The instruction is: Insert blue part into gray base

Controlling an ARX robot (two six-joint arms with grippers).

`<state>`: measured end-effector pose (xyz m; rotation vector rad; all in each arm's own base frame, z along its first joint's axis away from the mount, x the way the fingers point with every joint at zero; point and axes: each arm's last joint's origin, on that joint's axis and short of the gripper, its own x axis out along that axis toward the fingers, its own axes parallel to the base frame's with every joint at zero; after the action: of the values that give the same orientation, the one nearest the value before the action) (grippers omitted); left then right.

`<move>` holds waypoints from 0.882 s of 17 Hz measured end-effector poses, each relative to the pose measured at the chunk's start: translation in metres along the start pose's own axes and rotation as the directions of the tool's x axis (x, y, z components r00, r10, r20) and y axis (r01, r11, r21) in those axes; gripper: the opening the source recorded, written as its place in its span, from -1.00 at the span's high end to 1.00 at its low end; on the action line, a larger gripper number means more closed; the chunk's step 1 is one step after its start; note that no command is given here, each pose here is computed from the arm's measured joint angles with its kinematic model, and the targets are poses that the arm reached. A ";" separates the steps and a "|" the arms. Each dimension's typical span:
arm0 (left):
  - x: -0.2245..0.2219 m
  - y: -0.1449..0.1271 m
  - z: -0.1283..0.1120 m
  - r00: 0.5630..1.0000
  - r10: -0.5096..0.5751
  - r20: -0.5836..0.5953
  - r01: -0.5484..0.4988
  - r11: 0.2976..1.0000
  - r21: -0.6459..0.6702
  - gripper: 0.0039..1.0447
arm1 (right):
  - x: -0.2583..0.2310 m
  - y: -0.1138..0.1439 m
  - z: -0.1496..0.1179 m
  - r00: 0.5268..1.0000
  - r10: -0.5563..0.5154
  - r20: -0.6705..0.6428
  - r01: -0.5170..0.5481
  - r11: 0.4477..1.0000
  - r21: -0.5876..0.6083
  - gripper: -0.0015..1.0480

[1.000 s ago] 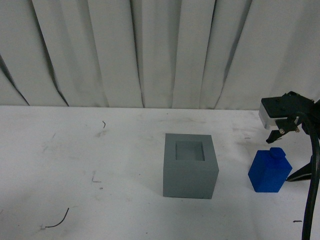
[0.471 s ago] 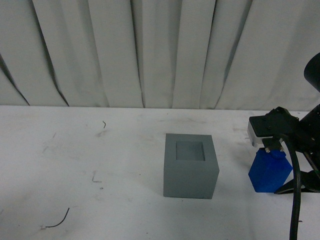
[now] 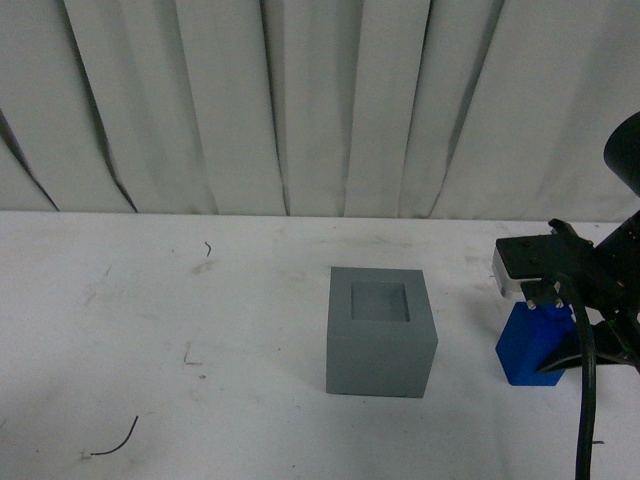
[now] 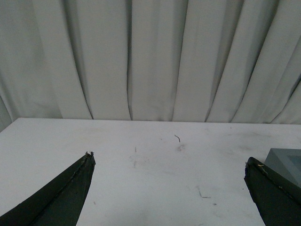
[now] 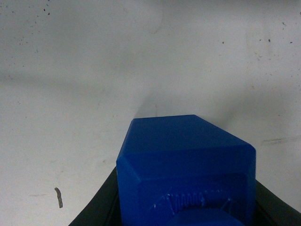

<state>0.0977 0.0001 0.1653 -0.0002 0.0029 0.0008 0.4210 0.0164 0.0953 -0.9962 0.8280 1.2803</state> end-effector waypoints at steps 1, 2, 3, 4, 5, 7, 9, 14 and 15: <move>0.000 0.000 0.000 1.000 0.000 0.000 0.000 1.000 0.000 -0.88 | 0.000 0.000 0.000 1.000 0.000 0.000 0.000 1.000 0.000 0.09; 0.000 0.000 0.000 1.000 0.000 0.000 0.000 1.000 0.000 -0.88 | -0.001 0.000 0.000 1.000 0.000 0.001 0.000 1.000 0.000 0.09; 0.000 0.000 0.000 1.000 0.000 0.000 0.000 1.000 0.000 -0.88 | -0.002 0.000 0.000 1.000 0.001 0.001 -0.001 1.000 0.001 0.09; 0.000 0.000 0.000 1.000 0.000 0.000 0.000 1.000 0.000 -0.88 | -0.003 0.001 0.001 1.000 0.002 0.000 -0.002 1.000 0.001 0.09; 0.000 0.000 0.000 1.000 0.000 0.000 0.000 1.000 0.000 -0.88 | -0.004 0.002 0.004 1.000 0.001 0.000 -0.001 1.000 -0.004 0.09; 0.000 0.000 0.000 1.000 0.000 0.000 0.000 1.000 0.000 -0.88 | -0.014 0.004 0.011 1.000 0.012 -0.011 -0.013 1.000 -0.010 0.09; 0.000 0.000 0.000 1.000 0.000 0.000 0.000 1.000 0.000 -0.88 | -0.035 0.007 0.027 1.000 0.013 0.003 -0.013 1.000 -0.026 0.09; 0.000 0.000 0.000 1.000 0.000 0.000 0.000 1.000 0.000 -0.88 | -0.085 0.004 0.063 0.999 -0.006 0.042 0.009 0.997 -0.073 0.09; 0.000 0.000 0.000 1.000 0.000 0.000 0.000 1.000 0.000 -0.88 | -0.088 0.003 0.068 0.999 -0.006 0.047 0.010 0.997 -0.082 0.10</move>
<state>0.0977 0.0001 0.1653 -0.0002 0.0029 0.0008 0.4044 0.0473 0.2012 -1.0298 0.7394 1.3353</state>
